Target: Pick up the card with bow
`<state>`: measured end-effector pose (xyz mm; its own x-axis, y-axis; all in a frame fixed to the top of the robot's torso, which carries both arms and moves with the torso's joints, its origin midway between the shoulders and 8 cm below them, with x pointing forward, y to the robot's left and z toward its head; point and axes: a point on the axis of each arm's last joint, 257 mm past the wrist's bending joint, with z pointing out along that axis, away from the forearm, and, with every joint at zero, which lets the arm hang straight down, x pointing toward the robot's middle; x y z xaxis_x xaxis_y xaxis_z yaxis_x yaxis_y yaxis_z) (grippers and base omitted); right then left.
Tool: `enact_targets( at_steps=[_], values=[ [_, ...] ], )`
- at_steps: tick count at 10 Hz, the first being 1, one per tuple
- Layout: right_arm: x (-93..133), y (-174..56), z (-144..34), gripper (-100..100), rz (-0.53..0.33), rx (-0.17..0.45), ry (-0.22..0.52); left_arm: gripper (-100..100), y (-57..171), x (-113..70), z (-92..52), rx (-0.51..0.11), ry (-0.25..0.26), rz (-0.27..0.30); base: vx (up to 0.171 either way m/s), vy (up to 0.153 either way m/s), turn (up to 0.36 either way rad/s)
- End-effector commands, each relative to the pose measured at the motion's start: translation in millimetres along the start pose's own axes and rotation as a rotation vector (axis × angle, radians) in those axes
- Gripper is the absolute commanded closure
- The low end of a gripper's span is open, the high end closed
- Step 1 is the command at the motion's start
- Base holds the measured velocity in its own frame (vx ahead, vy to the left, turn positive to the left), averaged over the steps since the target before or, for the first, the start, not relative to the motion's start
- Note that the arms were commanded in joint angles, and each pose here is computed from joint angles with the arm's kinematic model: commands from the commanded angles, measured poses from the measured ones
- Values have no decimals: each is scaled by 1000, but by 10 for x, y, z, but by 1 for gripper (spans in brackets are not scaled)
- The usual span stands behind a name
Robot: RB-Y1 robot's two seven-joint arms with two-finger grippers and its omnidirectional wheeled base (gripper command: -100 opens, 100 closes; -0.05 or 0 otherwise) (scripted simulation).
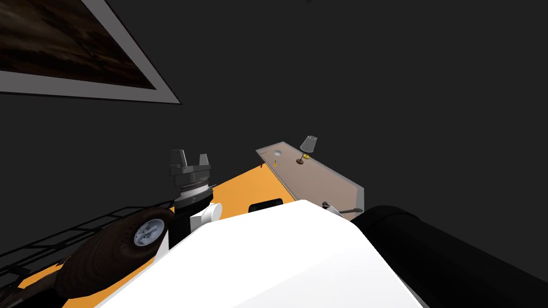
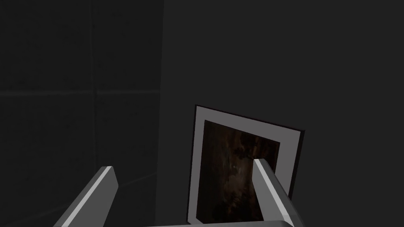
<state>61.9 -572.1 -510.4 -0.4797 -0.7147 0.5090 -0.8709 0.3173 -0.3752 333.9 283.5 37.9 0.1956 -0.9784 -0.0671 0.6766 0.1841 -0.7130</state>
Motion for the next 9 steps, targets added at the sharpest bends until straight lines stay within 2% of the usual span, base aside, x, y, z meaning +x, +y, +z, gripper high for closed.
enact_targets(
  at_steps=[1,2,4,5,6,8,9],
  values=[
    [157,304,61,-100,46,-75,26,0,0,0,0,0,0,0,13,-7,285],
    [109,355,57,-100,73,-95,9,0,0,1,0,0,0,0,16,-26,201],
    [44,421,49,-100,109,-122,-13,0,0,0,0,0,0,0,5,-12,-12],
    [216,709,79,-100,148,-188,23,0,0,0,0,0,0,0,10,-10,321],
    [175,747,72,-100,170,-204,10,0,0,1,0,0,0,0,14,-24,192],
    [107,806,57,-100,205,-230,-10,0,0,0,0,0,0,0,4,-10,-37],
    [272,1088,62,-100,247,-295,29,0,0,0,0,0,0,0,14,-9,357]
  ],
)
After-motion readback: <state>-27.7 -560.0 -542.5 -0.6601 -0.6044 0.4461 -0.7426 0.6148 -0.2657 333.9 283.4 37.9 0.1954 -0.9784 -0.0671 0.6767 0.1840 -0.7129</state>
